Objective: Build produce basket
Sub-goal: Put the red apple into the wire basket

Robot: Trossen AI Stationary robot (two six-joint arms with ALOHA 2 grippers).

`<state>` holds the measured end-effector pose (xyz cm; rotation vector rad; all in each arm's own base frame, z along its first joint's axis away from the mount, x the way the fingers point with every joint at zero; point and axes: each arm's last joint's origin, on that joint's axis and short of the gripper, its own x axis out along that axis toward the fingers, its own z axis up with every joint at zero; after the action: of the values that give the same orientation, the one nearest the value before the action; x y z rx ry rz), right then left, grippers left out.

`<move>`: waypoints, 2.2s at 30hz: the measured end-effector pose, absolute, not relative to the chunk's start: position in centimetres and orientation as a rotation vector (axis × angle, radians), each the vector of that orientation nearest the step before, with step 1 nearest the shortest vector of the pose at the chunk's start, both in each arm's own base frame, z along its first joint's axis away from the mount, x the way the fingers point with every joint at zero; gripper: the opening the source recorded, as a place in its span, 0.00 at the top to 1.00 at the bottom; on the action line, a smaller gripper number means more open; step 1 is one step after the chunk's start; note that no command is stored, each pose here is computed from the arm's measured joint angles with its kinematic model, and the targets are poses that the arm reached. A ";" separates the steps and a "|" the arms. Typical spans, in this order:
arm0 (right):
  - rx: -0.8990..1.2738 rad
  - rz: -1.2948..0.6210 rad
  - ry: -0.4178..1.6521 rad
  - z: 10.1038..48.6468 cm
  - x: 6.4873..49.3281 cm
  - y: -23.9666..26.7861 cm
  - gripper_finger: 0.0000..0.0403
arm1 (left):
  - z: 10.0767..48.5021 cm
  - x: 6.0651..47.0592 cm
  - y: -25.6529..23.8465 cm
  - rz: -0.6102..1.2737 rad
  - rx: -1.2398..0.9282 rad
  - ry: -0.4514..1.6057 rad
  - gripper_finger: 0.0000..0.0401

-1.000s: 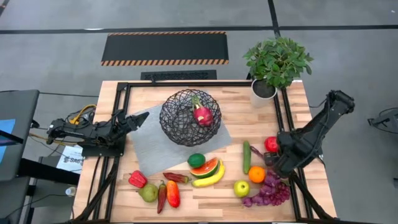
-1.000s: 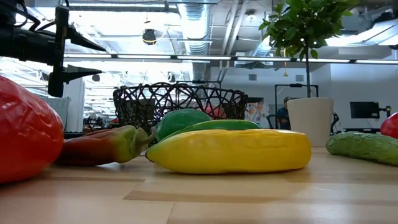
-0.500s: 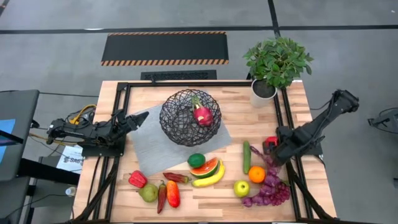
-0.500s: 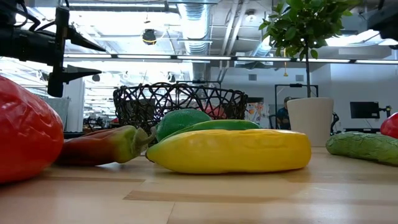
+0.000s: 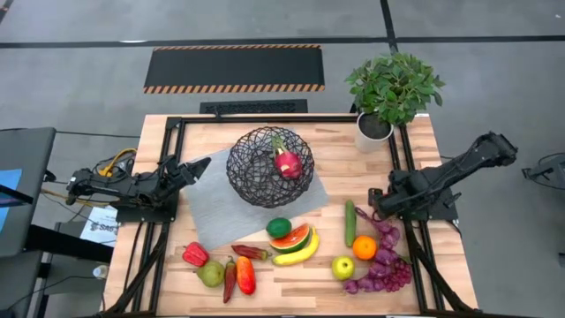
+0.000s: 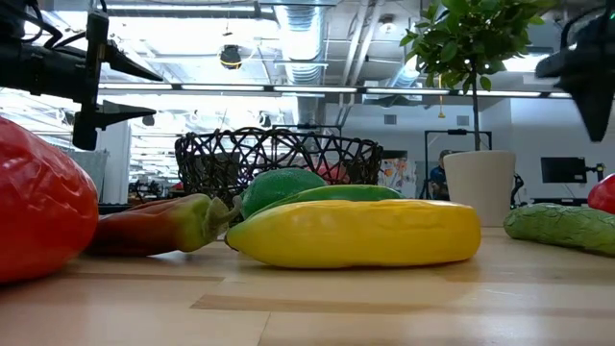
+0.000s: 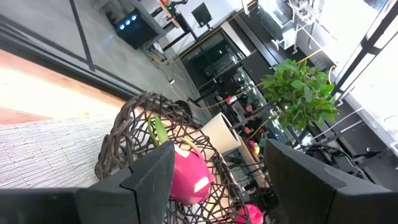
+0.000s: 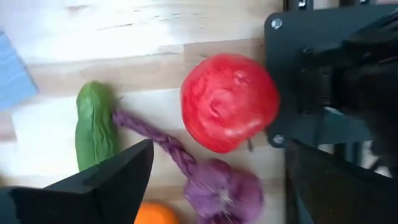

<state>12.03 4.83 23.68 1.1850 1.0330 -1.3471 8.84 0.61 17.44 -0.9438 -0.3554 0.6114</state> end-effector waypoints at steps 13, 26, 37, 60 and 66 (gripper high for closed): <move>1.278 -1.574 0.889 21.5 13.0 3.5 0.04 | 17.4 8.8 0.6 0.633 -0.913 -0.353 0.41; 1.260 -1.744 0.927 19.8 14.7 2.8 0.05 | 17.4 8.8 0.6 0.621 -0.923 -0.352 0.41; 1.318 -1.683 0.956 17.9 17.4 3.2 0.05 | 17.4 8.8 0.6 0.622 -0.917 -0.350 0.41; 1.325 -1.636 1.041 17.9 17.9 2.5 0.26 | 17.4 8.8 0.6 0.624 -0.917 -0.350 0.41; 1.319 -1.511 0.970 19.8 19.2 2.1 0.26 | 17.4 8.8 0.6 0.628 -0.916 -0.352 0.41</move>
<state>19.15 2.12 19.82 1.3187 0.9695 -1.5114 8.81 0.64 17.43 -0.9164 -0.3524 0.6282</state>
